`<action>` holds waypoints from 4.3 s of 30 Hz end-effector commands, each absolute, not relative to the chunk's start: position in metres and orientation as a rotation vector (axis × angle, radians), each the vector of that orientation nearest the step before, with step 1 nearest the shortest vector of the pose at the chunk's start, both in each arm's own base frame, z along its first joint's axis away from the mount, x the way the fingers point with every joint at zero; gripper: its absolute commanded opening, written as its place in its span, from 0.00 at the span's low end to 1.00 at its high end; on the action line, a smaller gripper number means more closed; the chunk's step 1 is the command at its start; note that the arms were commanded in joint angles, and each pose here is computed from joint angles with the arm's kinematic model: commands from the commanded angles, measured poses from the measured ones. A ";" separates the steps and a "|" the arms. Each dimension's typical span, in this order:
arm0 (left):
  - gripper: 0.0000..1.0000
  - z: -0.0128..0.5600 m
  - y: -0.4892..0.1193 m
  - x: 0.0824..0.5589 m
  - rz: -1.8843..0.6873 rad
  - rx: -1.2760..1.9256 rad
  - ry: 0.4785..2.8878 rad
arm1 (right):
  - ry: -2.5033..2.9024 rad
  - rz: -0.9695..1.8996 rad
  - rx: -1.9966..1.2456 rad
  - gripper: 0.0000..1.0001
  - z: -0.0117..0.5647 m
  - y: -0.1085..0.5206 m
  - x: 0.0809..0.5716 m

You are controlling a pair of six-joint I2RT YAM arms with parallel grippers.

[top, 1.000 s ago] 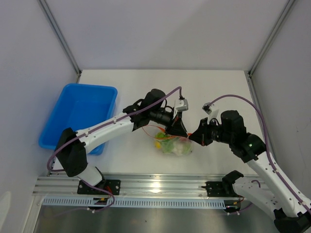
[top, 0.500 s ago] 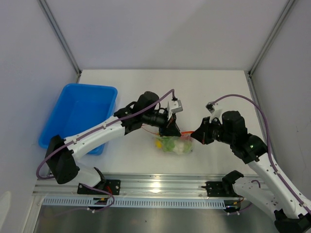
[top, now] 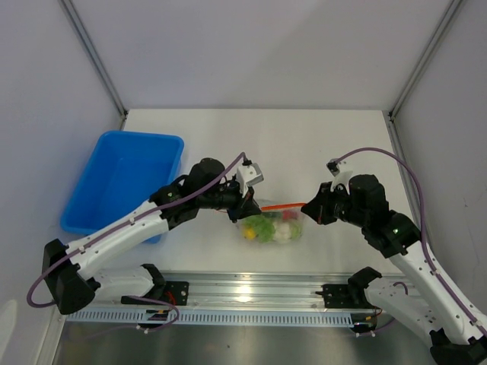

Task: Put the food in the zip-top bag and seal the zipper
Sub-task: Zip the zipper food storage bag at the center of the board, then place the zipper food storage bag at the center of the board, then reset both arms

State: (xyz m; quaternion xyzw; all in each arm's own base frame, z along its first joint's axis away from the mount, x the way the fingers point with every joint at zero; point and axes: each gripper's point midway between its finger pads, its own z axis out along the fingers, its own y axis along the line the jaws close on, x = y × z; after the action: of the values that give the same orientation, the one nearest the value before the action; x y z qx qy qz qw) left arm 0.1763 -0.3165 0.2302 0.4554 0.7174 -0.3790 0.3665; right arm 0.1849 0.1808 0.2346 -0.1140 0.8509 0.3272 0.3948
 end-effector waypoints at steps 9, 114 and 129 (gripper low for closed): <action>0.01 0.217 -0.242 0.195 -0.638 0.862 1.958 | 2.132 0.702 -0.162 0.00 0.238 0.160 0.200; 1.00 0.264 -0.181 0.161 -0.832 0.337 1.787 | 2.027 0.187 0.329 0.99 0.280 0.100 0.420; 0.99 0.296 -0.229 0.190 -1.250 0.239 1.669 | 2.152 0.650 0.239 0.99 0.190 0.131 0.237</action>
State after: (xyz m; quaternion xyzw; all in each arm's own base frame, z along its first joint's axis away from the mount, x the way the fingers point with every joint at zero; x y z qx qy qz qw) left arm 0.1978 -0.2166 0.2698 0.1003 0.7395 -0.4260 0.5115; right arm 0.2616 0.1209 0.2118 0.0912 0.8476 0.2231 0.4728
